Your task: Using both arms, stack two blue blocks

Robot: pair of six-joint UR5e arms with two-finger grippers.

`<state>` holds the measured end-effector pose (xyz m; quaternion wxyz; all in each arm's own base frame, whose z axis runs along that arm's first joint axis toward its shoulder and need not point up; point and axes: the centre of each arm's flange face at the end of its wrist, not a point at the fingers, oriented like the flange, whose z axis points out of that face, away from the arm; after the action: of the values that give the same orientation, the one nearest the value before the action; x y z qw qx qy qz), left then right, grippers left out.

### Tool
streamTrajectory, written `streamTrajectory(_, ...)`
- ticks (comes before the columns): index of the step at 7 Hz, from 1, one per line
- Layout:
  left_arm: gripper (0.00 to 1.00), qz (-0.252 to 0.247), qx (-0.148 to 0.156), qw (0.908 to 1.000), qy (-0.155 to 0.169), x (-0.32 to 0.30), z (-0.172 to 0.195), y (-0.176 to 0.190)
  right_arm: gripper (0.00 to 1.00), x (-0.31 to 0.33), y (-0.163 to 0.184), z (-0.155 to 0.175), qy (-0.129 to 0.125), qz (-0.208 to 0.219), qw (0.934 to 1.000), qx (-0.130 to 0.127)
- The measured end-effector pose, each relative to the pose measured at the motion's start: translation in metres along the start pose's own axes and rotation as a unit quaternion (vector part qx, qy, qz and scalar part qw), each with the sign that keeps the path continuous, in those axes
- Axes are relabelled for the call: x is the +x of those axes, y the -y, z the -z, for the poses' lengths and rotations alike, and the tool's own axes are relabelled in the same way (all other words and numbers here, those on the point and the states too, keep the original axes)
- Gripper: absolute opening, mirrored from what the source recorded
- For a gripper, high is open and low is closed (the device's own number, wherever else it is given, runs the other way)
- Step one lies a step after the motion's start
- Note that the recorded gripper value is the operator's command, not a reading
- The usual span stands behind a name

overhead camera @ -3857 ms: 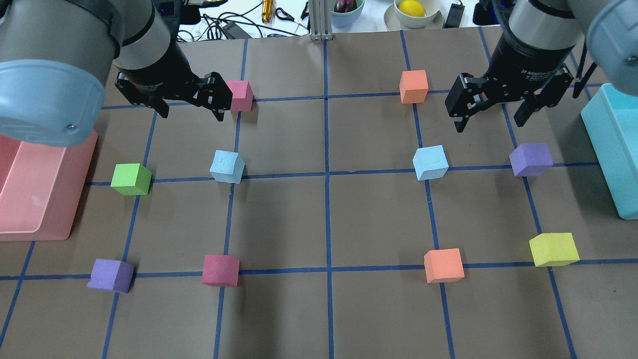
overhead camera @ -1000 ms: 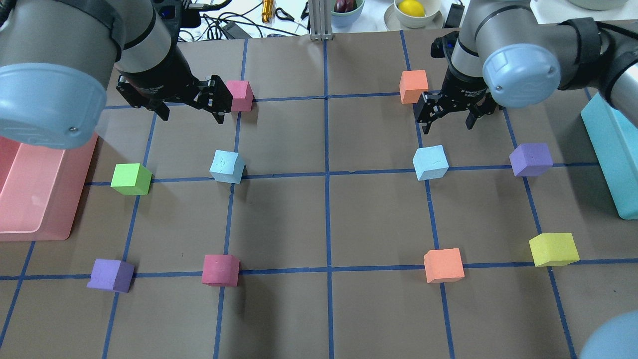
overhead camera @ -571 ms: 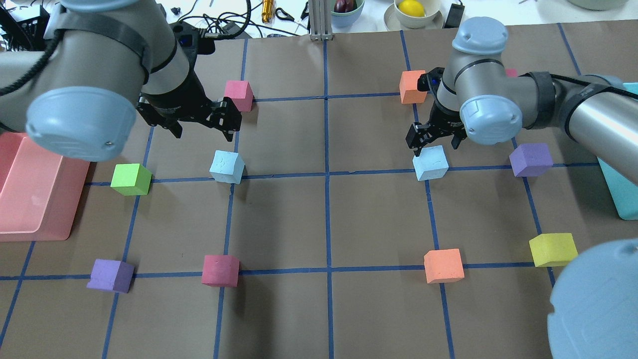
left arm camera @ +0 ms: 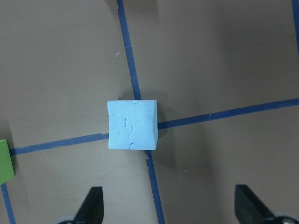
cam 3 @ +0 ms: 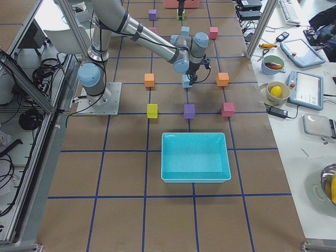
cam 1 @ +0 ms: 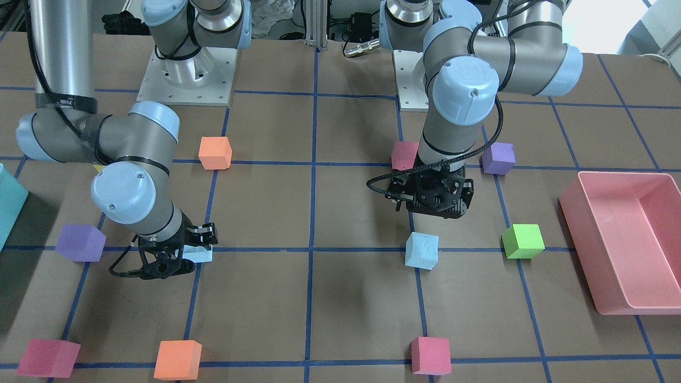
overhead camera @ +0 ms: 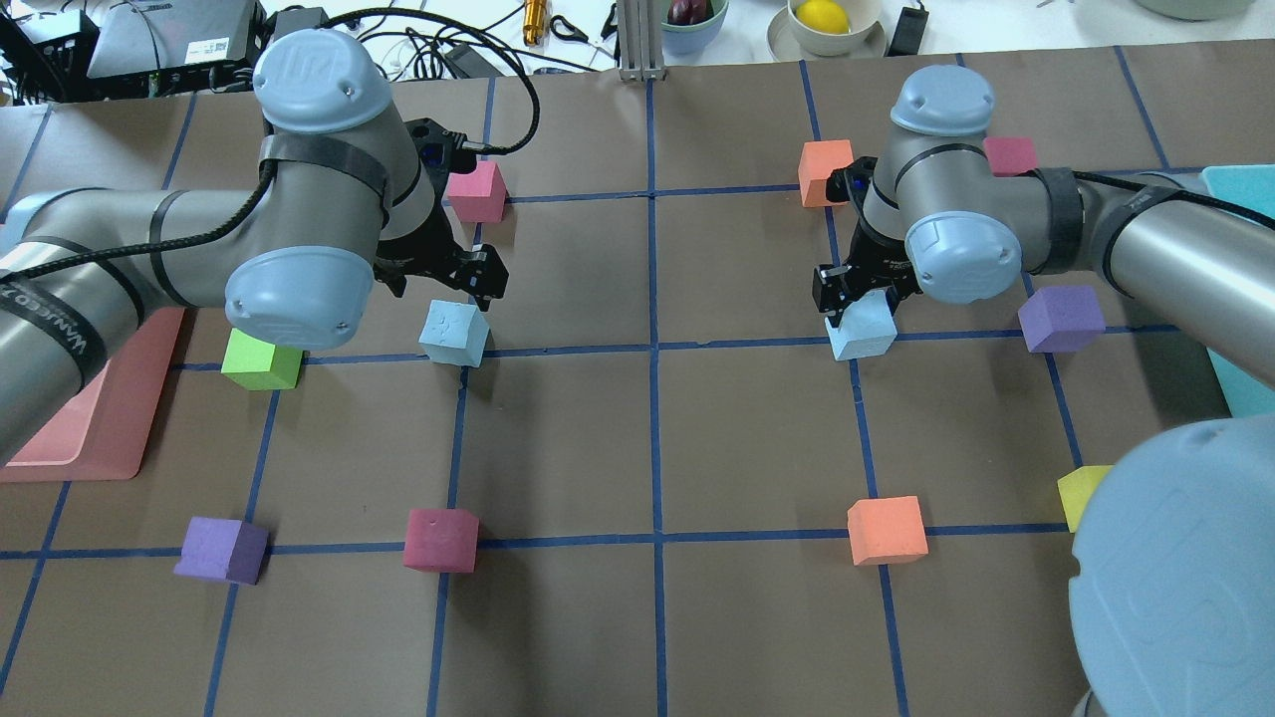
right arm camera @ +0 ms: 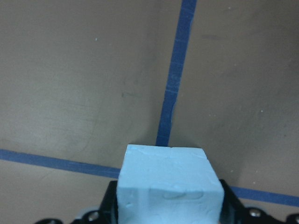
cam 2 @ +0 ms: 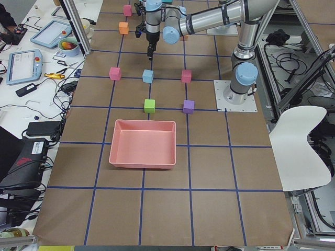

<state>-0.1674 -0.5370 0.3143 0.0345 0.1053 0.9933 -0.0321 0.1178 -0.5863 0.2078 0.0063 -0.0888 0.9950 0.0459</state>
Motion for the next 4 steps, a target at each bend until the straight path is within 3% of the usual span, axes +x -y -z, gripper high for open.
streamTrajectory(2,1.00,-0.042,-0.011,0.9990,0.002,-0.024,-0.050,0.017,0.00,-0.020,0.006,0.019,0.010,-0.027,0.9995,0.017)
streamTrajectory(4,1.00,-0.049,-0.026,0.9985,-0.003,-0.038,-0.085,0.021,0.00,-0.083,0.015,0.041,0.032,-0.082,0.9954,0.038)
